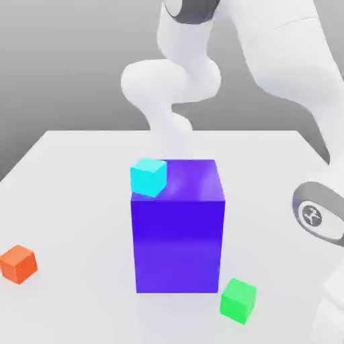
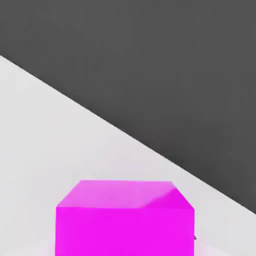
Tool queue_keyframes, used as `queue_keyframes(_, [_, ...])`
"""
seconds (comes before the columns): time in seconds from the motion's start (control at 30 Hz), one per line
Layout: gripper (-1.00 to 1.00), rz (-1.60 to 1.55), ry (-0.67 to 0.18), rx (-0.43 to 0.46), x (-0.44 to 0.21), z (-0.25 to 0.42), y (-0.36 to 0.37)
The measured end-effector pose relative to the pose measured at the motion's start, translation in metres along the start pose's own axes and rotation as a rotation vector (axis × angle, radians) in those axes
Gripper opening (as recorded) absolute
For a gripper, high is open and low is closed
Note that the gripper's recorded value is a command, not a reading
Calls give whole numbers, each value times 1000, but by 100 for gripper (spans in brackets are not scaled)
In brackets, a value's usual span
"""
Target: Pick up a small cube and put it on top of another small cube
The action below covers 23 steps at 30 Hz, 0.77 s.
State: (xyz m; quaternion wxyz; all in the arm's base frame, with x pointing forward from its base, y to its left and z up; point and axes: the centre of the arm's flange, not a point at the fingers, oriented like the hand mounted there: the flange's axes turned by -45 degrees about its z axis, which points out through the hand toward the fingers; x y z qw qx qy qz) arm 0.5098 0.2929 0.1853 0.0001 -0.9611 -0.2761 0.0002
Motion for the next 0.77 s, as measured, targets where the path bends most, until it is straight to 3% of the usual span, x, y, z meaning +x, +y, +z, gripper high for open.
queue_keyframes(0.47, [-100,-64,-4,-6,-151,-56,93])
queue_keyframes(0.63, [-100,-73,0,-1,-164,-12,96])
queue_keyframes(0.67, [100,-74,0,-1,-164,0,96])
queue_keyframes(0.77, [100,-74,0,-1,-164,0,96])
